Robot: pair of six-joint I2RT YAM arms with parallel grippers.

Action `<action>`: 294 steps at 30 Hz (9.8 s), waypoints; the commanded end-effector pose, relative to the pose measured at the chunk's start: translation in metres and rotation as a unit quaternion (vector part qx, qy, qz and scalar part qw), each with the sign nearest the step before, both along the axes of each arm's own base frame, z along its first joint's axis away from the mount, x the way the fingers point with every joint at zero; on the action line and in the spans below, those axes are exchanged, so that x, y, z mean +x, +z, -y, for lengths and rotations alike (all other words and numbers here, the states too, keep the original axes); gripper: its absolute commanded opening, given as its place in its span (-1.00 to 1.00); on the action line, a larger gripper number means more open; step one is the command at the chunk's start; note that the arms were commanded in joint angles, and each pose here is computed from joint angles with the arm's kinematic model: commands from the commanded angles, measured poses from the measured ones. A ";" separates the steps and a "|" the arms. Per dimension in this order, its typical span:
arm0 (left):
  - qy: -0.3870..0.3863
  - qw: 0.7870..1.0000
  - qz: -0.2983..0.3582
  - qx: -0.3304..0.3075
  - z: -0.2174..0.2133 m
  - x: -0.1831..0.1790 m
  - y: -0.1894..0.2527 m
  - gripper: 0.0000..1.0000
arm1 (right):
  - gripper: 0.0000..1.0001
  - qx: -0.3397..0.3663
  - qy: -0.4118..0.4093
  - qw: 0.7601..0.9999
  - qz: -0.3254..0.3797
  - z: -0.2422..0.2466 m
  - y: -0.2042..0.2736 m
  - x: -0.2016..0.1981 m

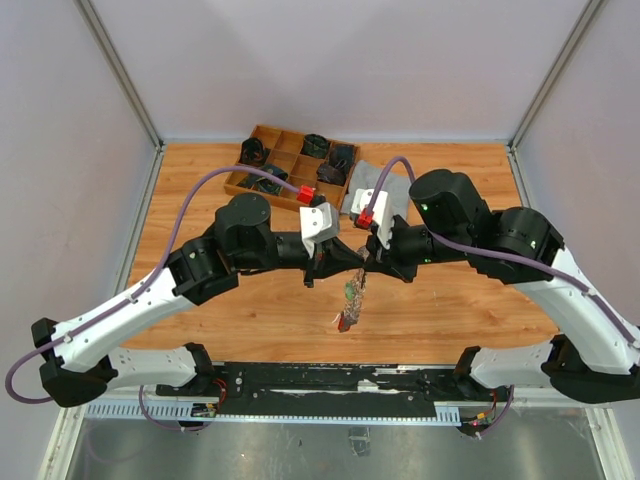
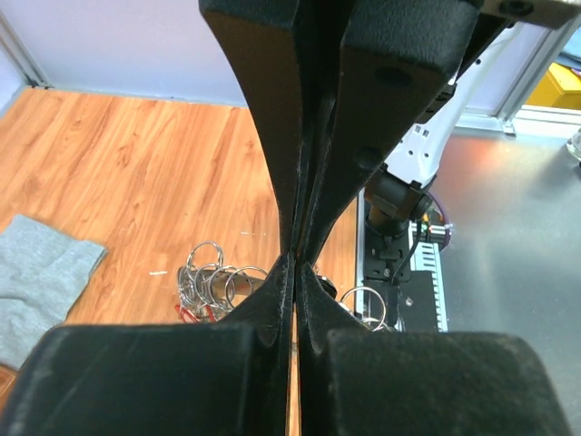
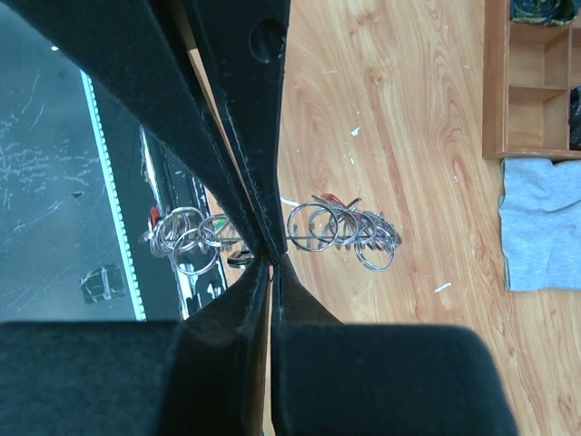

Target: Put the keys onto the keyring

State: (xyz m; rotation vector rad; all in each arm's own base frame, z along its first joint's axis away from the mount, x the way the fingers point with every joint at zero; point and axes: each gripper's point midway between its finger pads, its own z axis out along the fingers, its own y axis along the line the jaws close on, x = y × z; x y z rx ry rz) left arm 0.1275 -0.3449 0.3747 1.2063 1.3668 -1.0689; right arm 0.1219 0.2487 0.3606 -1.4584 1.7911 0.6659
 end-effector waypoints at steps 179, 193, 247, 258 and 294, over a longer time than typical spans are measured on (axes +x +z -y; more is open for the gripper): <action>0.031 0.991 0.013 -0.127 -0.035 -0.016 0.059 -0.18 | -0.99 0.056 0.063 0.996 0.037 0.003 0.024 -0.020; 0.022 0.999 0.012 -0.046 -0.023 -0.009 0.023 0.10 | -0.99 -0.019 0.058 0.998 -0.001 0.013 0.016 -0.021; -0.011 0.997 -0.004 -0.078 -0.008 -0.018 0.024 -0.99 | -0.71 0.071 0.051 0.996 0.031 -0.008 0.037 -0.014; 0.019 0.988 0.006 -0.151 -0.027 -0.019 0.053 -0.99 | -0.40 0.276 -0.037 0.957 0.081 0.007 0.089 -0.012; 0.027 0.979 0.013 -0.201 -0.040 -0.023 0.079 -0.99 | -0.03 0.285 0.011 0.958 -0.014 -0.031 0.022 -0.025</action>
